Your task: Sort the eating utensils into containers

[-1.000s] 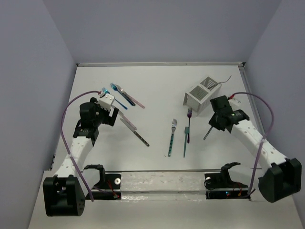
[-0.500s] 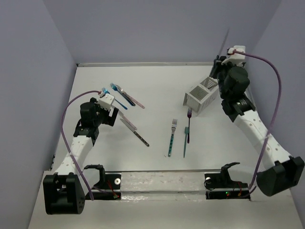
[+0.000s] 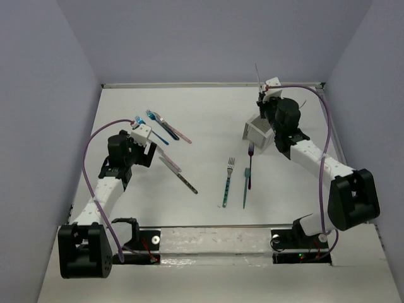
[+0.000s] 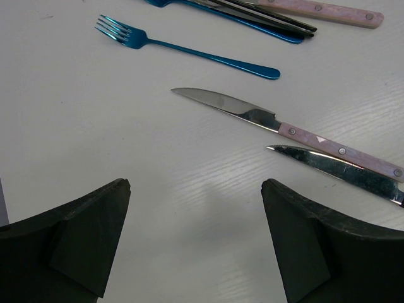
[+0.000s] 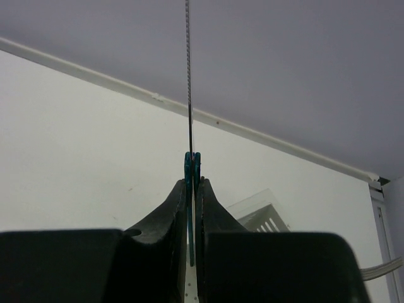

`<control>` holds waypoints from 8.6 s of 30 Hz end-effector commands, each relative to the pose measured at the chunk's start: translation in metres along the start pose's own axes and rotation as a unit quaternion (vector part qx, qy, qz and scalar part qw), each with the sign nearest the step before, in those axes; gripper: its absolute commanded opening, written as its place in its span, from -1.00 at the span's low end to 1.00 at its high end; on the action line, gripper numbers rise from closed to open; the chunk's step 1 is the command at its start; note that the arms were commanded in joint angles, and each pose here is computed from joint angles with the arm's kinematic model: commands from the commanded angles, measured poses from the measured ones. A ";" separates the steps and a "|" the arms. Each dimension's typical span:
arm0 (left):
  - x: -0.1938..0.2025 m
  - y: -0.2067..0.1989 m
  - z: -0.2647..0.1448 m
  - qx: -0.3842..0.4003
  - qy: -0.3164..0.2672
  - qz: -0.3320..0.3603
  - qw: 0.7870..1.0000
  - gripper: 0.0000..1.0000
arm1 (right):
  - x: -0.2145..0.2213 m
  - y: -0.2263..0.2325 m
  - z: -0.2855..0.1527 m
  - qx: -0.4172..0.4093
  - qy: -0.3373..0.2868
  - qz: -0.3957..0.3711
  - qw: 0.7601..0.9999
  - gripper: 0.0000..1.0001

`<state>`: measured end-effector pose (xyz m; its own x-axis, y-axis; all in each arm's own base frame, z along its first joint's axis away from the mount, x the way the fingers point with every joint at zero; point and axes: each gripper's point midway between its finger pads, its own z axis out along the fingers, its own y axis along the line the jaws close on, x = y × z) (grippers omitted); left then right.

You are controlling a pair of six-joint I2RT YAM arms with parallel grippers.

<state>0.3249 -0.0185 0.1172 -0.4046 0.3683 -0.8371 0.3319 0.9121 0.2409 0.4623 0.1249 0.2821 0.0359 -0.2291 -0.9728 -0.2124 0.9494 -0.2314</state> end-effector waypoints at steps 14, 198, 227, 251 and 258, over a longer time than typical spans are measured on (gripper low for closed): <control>-0.014 0.011 -0.002 -0.024 -0.024 0.002 0.999 0.98 | 0.088 0.015 -0.003 0.016 0.045 0.017 0.999 -0.99; 0.026 0.063 -0.039 -0.195 0.062 0.033 0.978 0.98 | 0.194 0.118 -0.139 0.109 0.425 0.157 0.885 0.39; 0.035 0.057 -0.037 -0.192 0.044 0.036 0.980 0.98 | 0.257 0.140 -0.149 0.022 0.495 0.165 0.853 -1.00; 0.032 0.056 -0.028 -0.183 0.040 0.035 0.982 0.98 | -0.108 -0.052 -0.044 0.183 -0.071 0.231 0.953 -1.00; 0.037 0.055 -0.022 -0.180 0.048 0.037 0.982 0.98 | -0.089 -0.120 -0.007 0.315 -0.130 0.193 0.920 -1.00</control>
<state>0.3018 0.0492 0.1052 -0.5055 0.4269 -0.7499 0.0594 0.8842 0.4633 0.4575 0.0440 0.3774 0.1777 0.1617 -0.9707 0.2771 0.9383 0.2070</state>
